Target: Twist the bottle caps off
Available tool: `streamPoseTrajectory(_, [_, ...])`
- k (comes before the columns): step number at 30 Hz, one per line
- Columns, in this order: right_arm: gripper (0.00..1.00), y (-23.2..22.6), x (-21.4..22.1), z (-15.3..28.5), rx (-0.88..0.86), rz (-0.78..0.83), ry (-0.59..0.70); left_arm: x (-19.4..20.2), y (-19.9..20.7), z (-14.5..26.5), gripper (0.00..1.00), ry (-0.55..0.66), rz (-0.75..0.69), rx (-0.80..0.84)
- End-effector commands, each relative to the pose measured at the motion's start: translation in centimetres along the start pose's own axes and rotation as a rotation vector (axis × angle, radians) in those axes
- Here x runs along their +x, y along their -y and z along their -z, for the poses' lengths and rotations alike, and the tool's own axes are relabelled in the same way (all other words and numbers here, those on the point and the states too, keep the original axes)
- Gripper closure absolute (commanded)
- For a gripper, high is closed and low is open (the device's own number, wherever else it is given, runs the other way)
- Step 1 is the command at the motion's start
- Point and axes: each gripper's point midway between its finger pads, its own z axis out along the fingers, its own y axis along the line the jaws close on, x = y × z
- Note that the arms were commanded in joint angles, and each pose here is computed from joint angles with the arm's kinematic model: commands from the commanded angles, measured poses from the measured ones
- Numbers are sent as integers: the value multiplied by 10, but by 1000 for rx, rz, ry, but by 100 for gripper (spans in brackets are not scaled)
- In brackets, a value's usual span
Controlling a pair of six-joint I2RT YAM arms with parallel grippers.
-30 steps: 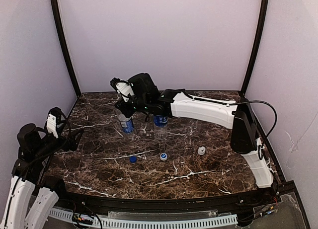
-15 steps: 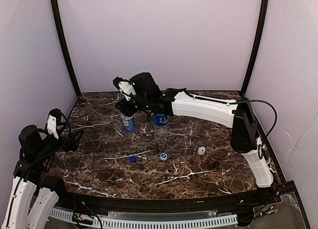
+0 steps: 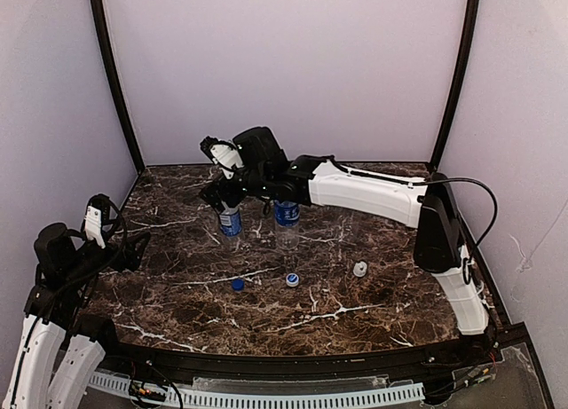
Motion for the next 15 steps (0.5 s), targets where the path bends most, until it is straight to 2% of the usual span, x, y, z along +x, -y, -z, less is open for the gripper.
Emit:
streamPoseTrajectory(1, [1, 15, -68, 45, 29, 20, 140, 2, -1, -3, 0, 1, 8, 1])
streamPoseTrajectory(4, [1, 48, -93, 74, 99, -22, 191, 3, -3, -3, 0, -2, 9, -8])
streamPoseTrajectory(7, [1, 113, -93, 109, 243, -99, 191, 3, -4, -3, 0, -3, 9, -17])
streamPoseTrajectory(11, [1, 193, -47, 166, 404, -266, 113, 3, -7, -2, 0, -4, 7, -36])
streamPoseTrajectory(15, [1, 256, 34, 240, 581, -444, 34, 4, -17, -1, 0, -5, 12, -83])
